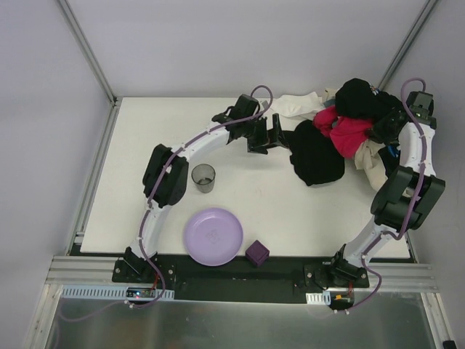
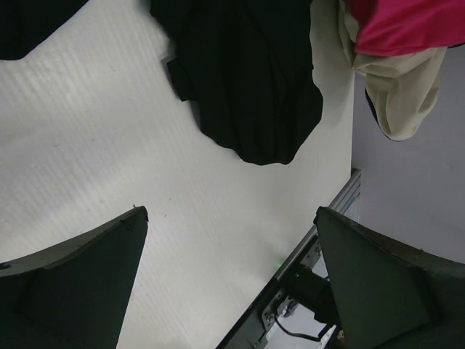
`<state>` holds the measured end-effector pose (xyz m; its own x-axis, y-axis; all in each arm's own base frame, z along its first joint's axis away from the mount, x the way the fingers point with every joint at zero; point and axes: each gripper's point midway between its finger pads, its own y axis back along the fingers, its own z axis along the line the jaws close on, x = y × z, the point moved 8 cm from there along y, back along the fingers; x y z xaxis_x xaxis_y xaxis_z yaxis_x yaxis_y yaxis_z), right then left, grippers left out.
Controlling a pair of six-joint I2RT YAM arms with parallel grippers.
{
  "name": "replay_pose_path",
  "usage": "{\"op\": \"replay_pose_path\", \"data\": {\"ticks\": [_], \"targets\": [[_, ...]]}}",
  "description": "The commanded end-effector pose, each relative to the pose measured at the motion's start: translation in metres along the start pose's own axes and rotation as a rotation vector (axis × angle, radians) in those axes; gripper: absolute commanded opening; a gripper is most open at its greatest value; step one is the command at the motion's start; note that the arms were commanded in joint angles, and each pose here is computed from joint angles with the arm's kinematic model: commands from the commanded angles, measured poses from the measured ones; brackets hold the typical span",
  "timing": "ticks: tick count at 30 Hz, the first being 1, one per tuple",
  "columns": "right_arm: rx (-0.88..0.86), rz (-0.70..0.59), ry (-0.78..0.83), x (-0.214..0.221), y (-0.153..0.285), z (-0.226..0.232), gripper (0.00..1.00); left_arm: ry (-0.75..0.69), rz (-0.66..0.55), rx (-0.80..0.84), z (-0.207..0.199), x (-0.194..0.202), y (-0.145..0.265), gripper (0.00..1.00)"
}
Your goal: Pick out a specific cloth from the pile
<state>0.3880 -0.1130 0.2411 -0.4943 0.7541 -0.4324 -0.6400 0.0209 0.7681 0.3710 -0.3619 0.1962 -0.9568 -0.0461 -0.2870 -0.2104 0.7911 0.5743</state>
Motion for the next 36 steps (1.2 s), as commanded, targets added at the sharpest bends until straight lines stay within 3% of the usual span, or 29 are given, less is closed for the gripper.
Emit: {"op": "replay_pose_path", "data": {"ticks": [1, 17, 24, 26, 27, 33, 36], "targets": [[-0.091, -0.215, -0.038, -0.042, 0.042, 0.015, 0.0, 0.05, 0.013, 0.049, -0.02, -0.002, -0.027, 0.99], [-0.135, -0.174, -0.102, -0.038, 0.032, -0.002, 0.0, 0.183, 0.038, 0.106, -0.03, 0.014, -0.117, 0.96], [-0.147, -0.163, -0.112, -0.037, 0.03, -0.003, 0.0, 0.251, 0.022, 0.18, -0.027, 0.014, -0.147, 0.87], [-0.151, -0.163, -0.114, -0.037, 0.029, -0.003, 0.0, 0.26, 0.017, 0.192, -0.025, 0.013, -0.152, 0.8], [-0.152, -0.16, -0.116, -0.036, 0.029, -0.003, 0.0, 0.263, 0.017, 0.193, -0.023, 0.014, -0.154, 0.72], [-0.162, -0.16, -0.116, -0.035, 0.029, -0.003, 0.0, 0.23, -0.012, 0.203, -0.026, 0.007, -0.146, 0.11], [-0.161, -0.162, -0.111, -0.034, 0.03, -0.003, 0.0, 0.186, -0.031, 0.186, -0.028, 0.006, -0.132, 0.0]]}}
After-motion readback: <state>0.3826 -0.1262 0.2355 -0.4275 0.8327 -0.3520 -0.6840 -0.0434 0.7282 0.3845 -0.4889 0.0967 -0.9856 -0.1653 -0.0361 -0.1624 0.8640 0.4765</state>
